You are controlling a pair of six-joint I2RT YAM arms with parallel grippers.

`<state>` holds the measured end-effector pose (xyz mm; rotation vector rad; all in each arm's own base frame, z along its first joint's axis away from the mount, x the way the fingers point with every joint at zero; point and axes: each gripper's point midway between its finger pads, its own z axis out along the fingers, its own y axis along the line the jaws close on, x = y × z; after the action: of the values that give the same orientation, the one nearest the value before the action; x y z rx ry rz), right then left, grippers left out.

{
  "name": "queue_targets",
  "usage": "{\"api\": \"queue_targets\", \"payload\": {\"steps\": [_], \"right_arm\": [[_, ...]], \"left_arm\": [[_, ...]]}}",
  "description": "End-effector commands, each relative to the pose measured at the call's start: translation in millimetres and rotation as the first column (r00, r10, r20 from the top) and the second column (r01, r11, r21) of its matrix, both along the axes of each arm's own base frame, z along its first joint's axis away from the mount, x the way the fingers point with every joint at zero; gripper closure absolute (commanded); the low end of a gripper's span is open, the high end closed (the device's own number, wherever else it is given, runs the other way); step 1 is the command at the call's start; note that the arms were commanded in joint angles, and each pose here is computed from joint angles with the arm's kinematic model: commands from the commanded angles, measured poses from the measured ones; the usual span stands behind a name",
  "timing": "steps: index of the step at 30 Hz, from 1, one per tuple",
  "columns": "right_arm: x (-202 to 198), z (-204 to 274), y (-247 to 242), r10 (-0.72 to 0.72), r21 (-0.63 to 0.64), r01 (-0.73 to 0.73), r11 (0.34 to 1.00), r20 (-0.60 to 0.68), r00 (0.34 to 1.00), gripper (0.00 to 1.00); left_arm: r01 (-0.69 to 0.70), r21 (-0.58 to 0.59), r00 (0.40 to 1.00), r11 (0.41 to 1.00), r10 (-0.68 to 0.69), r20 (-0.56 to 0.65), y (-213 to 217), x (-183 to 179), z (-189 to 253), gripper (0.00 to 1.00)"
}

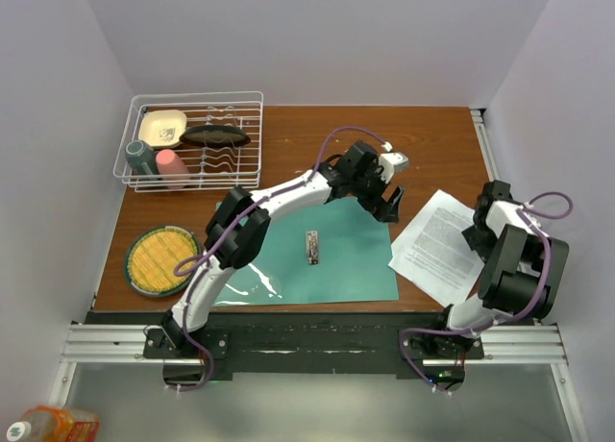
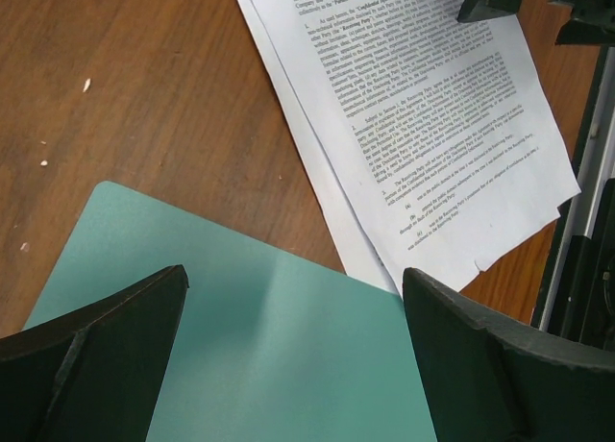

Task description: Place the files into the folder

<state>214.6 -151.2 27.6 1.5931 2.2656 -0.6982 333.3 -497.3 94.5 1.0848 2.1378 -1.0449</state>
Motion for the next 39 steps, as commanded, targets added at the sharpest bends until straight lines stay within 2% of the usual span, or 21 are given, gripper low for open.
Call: {"api": "queue_targets", "payload": {"steps": [1, 9, 18, 29, 34, 36, 39], "right_arm": [[6.1, 0.4, -7.5, 0.010, 0.026, -0.011, 1.000, 0.050, 0.999, 0.06], [14.8, -21.6, 1.6, 0.050, 0.113, -0.055, 0.992, 0.048, 0.998, 0.15], [32.5, -30.9, 26.4, 0.081, 0.220, -0.121, 0.968, 0.185, 0.979, 0.20], [43.8, -33.9, 49.9, 0.062, 0.307, -0.160, 0.938, 0.307, 0.950, 0.26], [51.2, -28.6, 63.8, 0.064, 0.343, -0.209, 0.916, 0.389, 0.919, 0.37], [60.4, -25.2, 70.3, 0.087, 0.354, -0.263, 0.898, 0.442, 0.893, 0.43], [64.8, -21.3, 76.9, 0.115, 0.365, -0.312, 0.877, 0.471, 0.874, 0.47]], "left_arm": [[0.024, -0.017, 0.998, 1.000, -0.023, 0.062, -28.9, -9.1, 3.3, 0.00], [0.007, -0.006, 0.999, 1.000, -0.006, 0.042, -34.2, -1.9, -11.2, 0.00], [-0.025, 0.026, 0.995, 0.999, 0.022, 0.098, -41.9, 6.5, -24.4, 0.00], [-0.023, 0.064, 0.996, 0.998, 0.018, 0.085, -39.3, 4.3, -40.6, 0.00], [-0.030, 0.086, 0.995, 0.996, 0.021, 0.101, -36.4, 7.3, -46.9, 0.00], [-0.062, 0.110, 0.989, 0.992, 0.046, 0.139, -33.4, 13.6, -51.6, 0.00], [-0.079, 0.140, 0.983, 0.987, 0.054, 0.175, -29.8, 17.9, -59.6, 0.00]]}}
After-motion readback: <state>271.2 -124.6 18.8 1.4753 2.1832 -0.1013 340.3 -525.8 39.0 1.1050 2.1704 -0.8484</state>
